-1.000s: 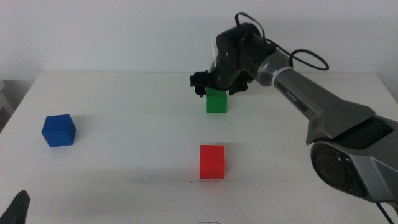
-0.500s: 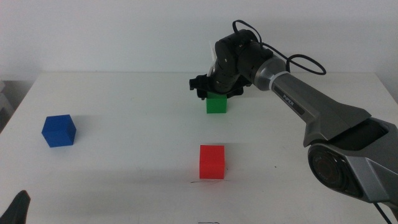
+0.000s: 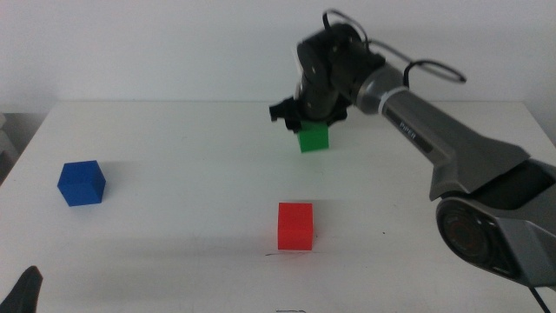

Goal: Stack red cubes first, then green, then blue cubes in a specific spot.

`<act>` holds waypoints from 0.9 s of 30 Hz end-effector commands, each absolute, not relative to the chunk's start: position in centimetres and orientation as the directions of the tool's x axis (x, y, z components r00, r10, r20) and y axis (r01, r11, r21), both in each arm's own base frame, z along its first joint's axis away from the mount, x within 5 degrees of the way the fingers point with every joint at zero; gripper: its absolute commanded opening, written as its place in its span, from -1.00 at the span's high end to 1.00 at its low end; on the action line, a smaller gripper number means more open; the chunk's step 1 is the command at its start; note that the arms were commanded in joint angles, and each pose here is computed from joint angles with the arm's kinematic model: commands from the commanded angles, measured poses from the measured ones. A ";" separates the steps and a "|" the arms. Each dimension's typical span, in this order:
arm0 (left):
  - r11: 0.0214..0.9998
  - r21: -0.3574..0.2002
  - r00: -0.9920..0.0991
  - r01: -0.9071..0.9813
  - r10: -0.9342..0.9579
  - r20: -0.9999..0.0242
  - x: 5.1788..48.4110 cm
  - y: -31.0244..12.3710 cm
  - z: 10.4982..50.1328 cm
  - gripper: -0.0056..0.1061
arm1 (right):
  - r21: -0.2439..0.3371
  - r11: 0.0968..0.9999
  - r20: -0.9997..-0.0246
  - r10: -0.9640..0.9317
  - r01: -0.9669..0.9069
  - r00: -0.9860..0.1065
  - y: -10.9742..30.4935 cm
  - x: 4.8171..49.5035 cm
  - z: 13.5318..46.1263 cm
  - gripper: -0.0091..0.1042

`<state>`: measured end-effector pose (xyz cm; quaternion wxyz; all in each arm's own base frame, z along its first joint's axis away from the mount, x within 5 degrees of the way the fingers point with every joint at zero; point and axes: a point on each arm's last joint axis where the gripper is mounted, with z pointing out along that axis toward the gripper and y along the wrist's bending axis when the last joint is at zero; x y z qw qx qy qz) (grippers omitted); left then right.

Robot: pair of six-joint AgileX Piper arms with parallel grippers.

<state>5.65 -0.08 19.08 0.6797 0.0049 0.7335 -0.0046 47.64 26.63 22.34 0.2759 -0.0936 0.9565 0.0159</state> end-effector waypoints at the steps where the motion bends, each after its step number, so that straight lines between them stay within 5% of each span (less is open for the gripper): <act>1: 1.000 -0.017 0.017 0.016 -0.017 -1.000 5.5 -0.1 19.9 -0.77 | -0.027 0.982 -0.669 -0.156 -0.186 -0.726 26.3 45.3 31.0 0.86; 9: 1.000 -0.017 0.016 0.016 -0.017 -1.000 5.5 -0.1 19.9 -0.77 | -0.003 0.977 -0.686 -0.156 -0.212 -0.711 27.1 40.1 37.5 0.86; 19: 1.000 -0.017 0.016 0.016 -0.017 -1.000 5.5 -0.1 19.9 -0.77 | 0.182 0.959 -0.755 -0.007 -0.219 -0.656 28.3 33.7 44.4 0.86; 27: 1.000 -0.017 0.016 0.016 -0.017 -1.000 5.5 -0.1 19.9 -0.77 | 0.137 0.981 -0.717 0.000 -0.140 -0.697 28.2 29.5 43.5 0.86</act>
